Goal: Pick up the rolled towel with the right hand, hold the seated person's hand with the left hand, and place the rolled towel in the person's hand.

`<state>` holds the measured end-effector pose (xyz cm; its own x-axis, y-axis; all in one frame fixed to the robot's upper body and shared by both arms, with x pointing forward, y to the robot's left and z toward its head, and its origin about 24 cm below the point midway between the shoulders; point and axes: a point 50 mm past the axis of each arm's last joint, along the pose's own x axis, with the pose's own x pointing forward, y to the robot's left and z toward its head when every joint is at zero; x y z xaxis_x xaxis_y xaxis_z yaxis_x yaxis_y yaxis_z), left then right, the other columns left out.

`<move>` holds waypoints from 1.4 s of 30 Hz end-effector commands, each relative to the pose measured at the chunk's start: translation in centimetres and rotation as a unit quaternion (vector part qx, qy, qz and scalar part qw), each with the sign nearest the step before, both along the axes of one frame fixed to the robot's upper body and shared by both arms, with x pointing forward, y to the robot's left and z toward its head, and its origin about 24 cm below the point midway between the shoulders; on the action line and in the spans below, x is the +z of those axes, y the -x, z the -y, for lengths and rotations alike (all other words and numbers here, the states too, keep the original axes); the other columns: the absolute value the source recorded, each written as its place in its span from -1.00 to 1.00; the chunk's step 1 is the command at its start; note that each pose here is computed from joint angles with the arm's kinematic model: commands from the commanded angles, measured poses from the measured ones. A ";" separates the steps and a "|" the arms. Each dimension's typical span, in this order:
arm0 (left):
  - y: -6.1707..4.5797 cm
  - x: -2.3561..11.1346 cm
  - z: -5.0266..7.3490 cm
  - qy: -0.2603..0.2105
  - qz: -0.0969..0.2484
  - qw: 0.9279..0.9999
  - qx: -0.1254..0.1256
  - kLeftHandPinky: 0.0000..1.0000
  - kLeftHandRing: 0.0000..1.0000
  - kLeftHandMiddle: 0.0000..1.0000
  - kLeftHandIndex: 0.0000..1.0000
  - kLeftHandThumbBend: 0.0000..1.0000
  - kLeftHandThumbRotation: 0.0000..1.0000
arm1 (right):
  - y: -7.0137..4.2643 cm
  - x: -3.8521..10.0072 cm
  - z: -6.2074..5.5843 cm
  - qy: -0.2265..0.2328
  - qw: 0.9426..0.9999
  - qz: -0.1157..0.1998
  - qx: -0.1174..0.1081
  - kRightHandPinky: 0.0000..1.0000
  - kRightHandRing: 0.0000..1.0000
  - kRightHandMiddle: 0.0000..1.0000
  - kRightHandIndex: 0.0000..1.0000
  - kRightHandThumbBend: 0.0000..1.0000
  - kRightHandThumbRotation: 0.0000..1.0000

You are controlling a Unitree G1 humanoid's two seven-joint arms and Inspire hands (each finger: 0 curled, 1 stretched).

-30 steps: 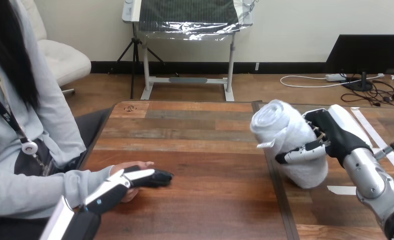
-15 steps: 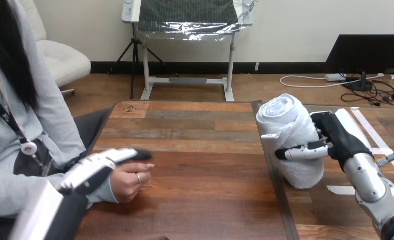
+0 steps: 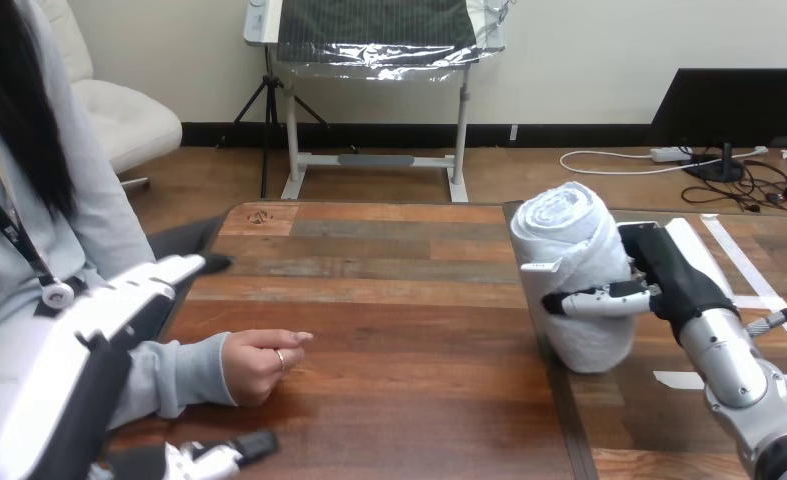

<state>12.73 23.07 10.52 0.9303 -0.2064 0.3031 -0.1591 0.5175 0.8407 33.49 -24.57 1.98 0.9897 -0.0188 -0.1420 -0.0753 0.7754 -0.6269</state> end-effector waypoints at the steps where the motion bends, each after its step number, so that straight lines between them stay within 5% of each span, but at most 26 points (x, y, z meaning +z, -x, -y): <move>1: -1.8 2.4 -0.4 -0.055 0.043 0.998 -0.004 0.65 0.72 0.71 0.68 1.00 -0.23 | -2.1 3.6 -2.0 -0.041 0.994 0.091 0.032 -0.13 -0.03 0.04 0.02 0.57 -1.00; 18: -4.6 3.5 -1.1 -0.123 -0.003 0.992 0.023 0.59 0.72 0.69 0.67 1.00 -0.43 | -2.1 4.5 -2.7 -0.080 0.987 0.123 0.070 -0.24 -0.13 0.00 0.00 0.55 -1.00; 42: -7.4 1.7 -1.7 -0.160 -0.071 0.984 0.024 0.64 0.73 0.71 0.72 1.00 -0.27 | -1.9 5.4 -3.0 -0.114 0.976 0.151 0.106 -0.29 -0.18 -0.05 -0.04 0.54 -1.00</move>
